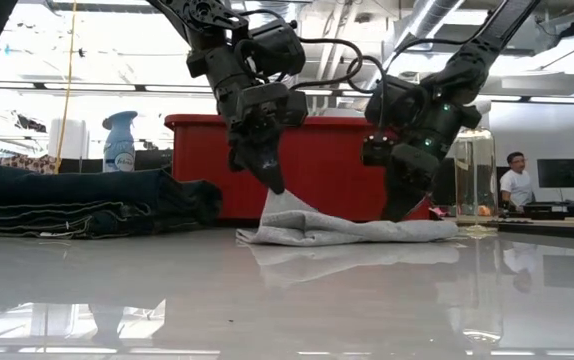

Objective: Fold Laundry from Bin
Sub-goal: Fold the gray shorts

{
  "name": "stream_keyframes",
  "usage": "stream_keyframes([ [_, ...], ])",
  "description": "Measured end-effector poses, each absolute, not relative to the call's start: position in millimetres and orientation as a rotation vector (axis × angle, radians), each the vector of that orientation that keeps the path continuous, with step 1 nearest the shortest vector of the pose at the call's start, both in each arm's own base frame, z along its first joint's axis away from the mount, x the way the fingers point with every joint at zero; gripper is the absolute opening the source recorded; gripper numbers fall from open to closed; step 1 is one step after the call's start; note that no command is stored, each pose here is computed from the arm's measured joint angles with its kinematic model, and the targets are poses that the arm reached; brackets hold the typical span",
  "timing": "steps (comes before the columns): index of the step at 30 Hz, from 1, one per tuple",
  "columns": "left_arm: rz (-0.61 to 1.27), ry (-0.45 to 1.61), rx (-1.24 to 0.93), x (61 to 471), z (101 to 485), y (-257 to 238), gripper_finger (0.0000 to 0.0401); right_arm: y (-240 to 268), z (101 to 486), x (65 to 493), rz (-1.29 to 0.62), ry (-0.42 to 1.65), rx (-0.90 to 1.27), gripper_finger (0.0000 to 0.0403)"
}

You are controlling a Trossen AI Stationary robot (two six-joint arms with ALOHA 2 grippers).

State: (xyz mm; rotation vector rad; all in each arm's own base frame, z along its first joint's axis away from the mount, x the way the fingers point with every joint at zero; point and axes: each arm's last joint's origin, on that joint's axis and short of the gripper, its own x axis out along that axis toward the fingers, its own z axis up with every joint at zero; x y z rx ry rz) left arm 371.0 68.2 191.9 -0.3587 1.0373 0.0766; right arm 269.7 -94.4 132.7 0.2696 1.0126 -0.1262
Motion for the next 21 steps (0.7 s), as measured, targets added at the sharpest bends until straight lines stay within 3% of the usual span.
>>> stream_keyframes([
  [21, 0.075, 1.057, -0.359, 371, 191, 61, 0.0, -109, 157, 261, -0.137, 0.888, 0.29, 0.0014],
])
